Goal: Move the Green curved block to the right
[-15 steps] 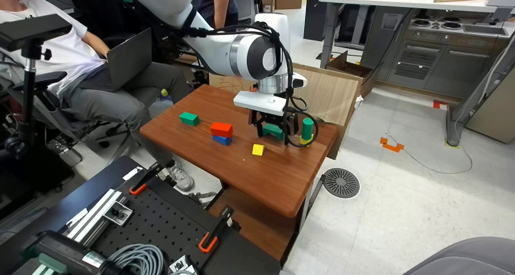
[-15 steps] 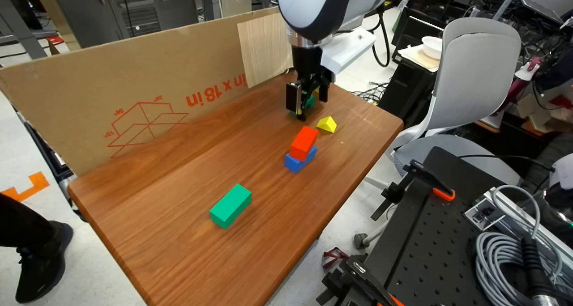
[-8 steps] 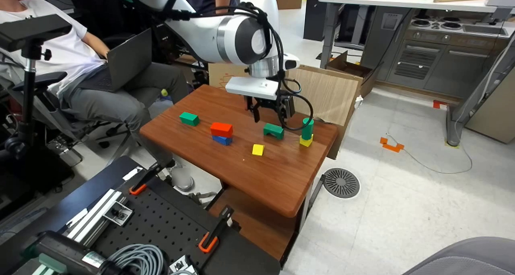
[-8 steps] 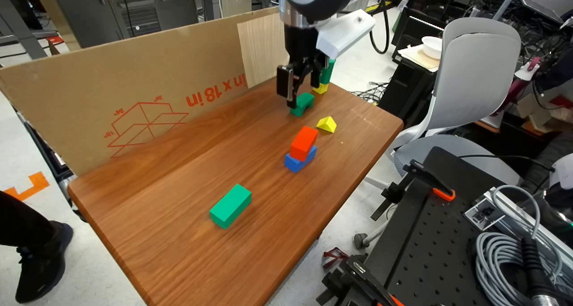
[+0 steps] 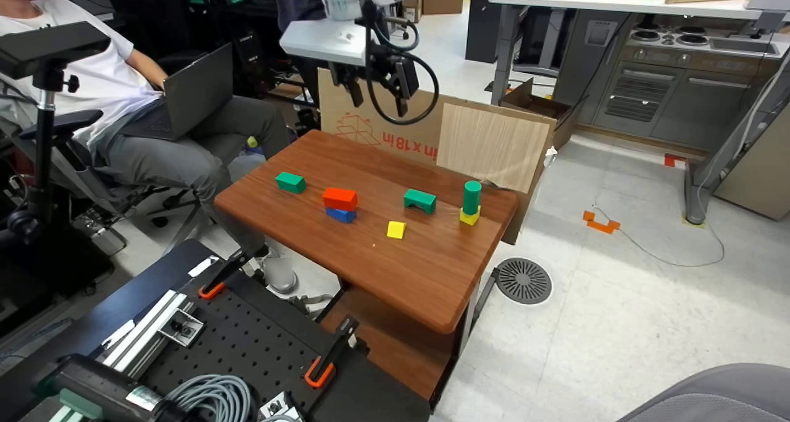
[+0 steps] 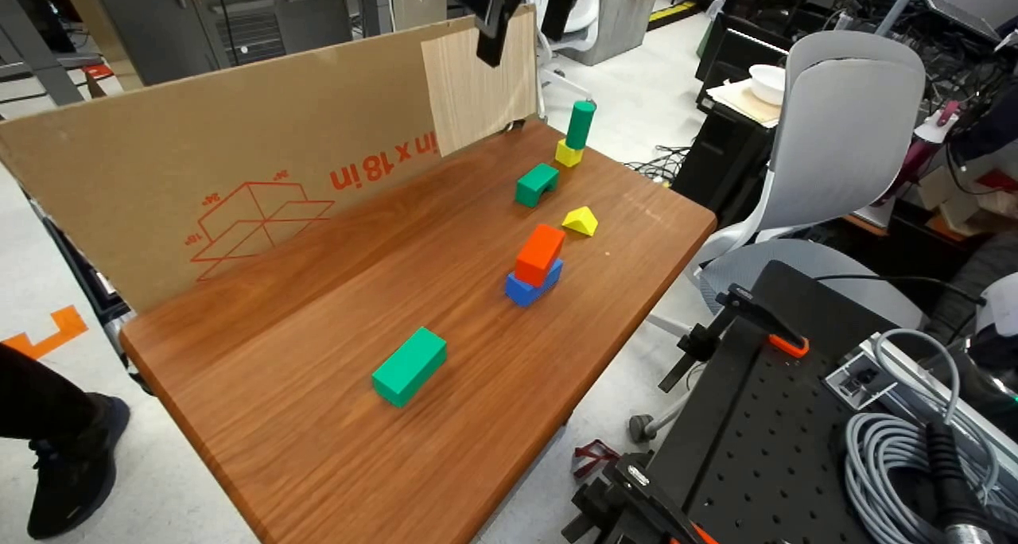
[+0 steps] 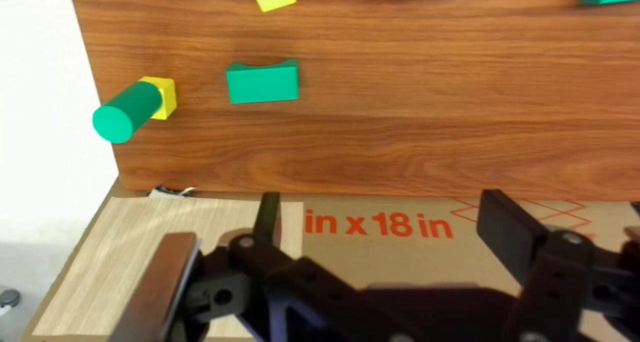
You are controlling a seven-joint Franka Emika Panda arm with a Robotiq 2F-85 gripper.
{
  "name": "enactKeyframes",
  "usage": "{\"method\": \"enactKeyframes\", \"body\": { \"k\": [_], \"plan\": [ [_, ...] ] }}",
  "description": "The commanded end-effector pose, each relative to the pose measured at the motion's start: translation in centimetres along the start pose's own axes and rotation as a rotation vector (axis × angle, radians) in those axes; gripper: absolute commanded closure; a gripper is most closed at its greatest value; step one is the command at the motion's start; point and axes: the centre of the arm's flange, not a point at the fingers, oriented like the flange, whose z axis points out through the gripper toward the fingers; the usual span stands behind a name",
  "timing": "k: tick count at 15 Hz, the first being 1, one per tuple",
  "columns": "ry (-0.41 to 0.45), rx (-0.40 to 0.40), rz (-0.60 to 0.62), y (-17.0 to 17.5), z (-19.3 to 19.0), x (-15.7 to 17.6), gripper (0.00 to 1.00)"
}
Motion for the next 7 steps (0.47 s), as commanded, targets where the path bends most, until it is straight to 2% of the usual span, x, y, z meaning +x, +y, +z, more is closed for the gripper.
{"method": "enactKeyframes", "body": {
  "k": [1, 5, 6, 7],
  "plan": [
    [-0.013, 0.116, -0.032, -2.9, -5.7, -4.6, 0.00],
    [-0.060, 0.139, -0.070, -5.0, -8.5, -7.7, 0.00],
    [-0.040, 0.116, -0.053, -4.6, -6.8, -5.1, 0.00],
    [-0.047, 0.116, -0.058, -4.9, -7.4, -5.8, 0.00]
  ]
}}
